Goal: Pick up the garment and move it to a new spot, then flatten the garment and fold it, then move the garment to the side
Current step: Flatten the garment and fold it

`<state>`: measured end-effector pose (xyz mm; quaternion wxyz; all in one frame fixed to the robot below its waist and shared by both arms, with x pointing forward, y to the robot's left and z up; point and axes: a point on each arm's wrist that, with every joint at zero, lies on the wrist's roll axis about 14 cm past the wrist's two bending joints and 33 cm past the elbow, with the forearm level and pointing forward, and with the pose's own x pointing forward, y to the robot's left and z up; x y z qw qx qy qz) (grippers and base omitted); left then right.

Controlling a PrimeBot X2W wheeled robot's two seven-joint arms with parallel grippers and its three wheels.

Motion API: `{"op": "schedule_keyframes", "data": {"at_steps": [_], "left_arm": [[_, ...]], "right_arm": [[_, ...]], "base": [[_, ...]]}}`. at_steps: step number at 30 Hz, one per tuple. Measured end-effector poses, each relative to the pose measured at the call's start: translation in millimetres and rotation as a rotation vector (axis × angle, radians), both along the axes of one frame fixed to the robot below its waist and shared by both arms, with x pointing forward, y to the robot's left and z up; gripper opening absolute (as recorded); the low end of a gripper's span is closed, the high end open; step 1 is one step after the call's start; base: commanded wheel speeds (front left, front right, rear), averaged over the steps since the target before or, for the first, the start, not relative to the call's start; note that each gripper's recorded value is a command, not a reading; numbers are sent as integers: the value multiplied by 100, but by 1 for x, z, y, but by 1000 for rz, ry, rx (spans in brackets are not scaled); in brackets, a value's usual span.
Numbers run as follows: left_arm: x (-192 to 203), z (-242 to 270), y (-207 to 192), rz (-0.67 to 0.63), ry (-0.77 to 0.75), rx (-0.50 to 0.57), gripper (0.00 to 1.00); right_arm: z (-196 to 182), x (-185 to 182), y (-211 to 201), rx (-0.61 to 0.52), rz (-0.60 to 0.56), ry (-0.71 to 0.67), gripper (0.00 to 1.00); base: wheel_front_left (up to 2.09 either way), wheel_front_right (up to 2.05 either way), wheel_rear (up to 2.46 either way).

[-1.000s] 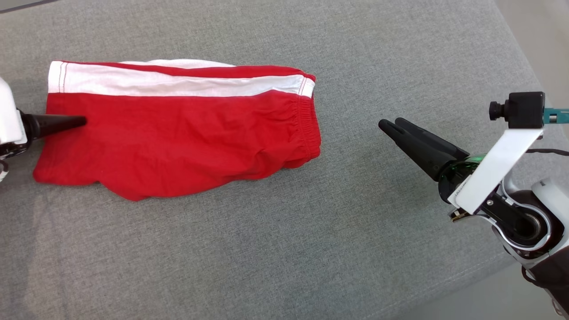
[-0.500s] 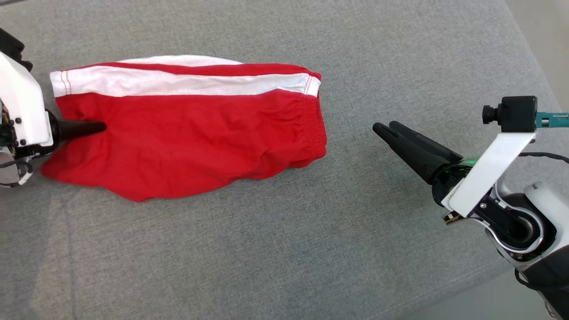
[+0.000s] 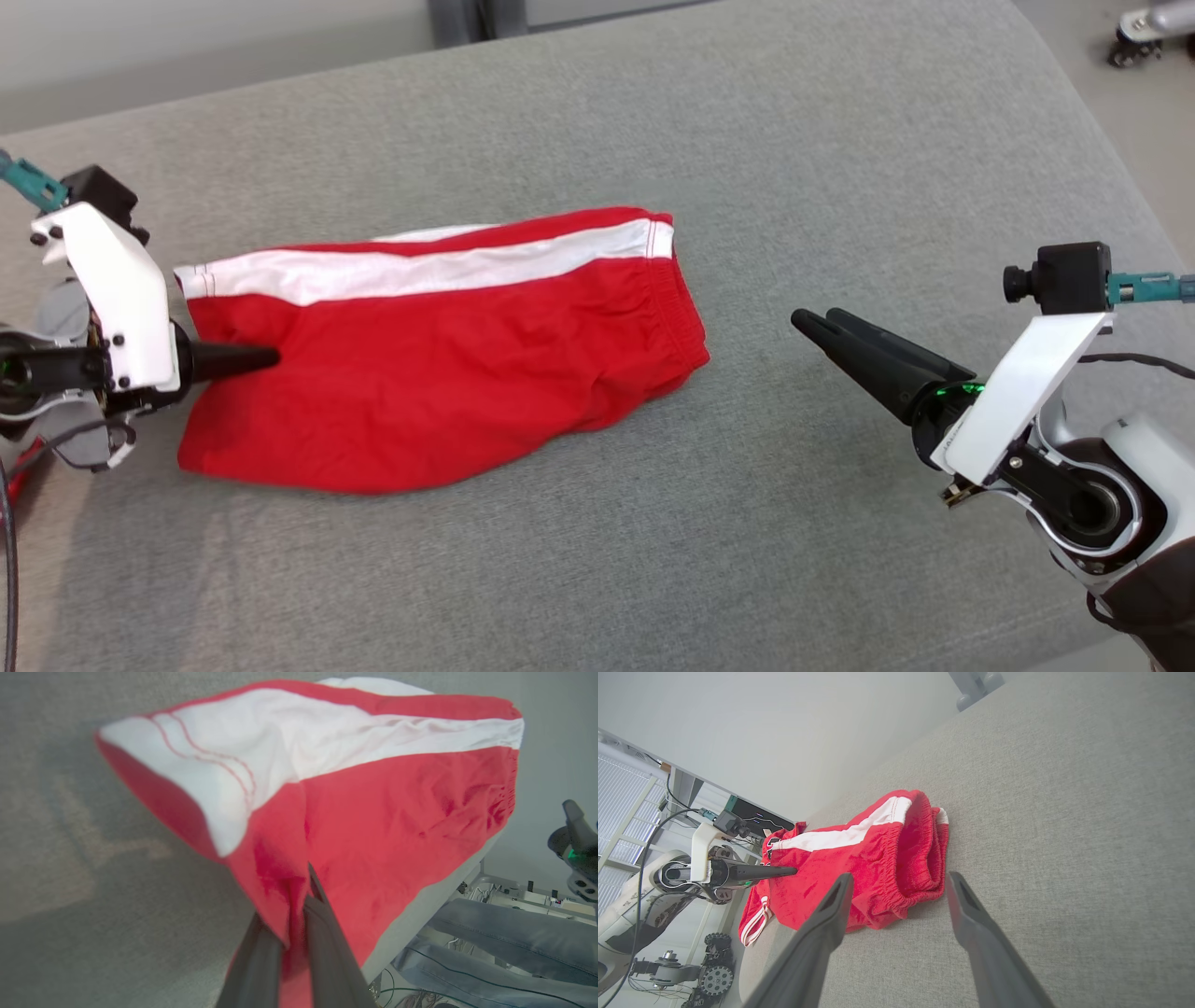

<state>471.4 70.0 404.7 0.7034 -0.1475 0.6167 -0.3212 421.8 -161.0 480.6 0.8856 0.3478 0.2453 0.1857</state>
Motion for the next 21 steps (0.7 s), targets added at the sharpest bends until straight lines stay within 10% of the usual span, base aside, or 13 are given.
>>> {"op": "schedule_keyframes", "data": {"at_steps": [6, 7, 8, 21], "left_arm": [[-18, -2, 24, 42, 4, 52, 0], [-17, -2, 25, 53, -5, 52, 67], [-16, -2, 26, 63, -16, 53, 100], [-18, 18, 36, 75, -125, 72, 100]], "right_arm": [[8, -1, 13, 13, 41, -17, 100], [8, -1, 15, 14, 43, -18, 100], [8, -1, 15, 15, 45, -19, 100], [22, -9, 14, 15, 38, -55, 100]], "base": [[0, 0, 0], [0, 0, 0], [0, 0, 0], [0, 0, 0]]}}
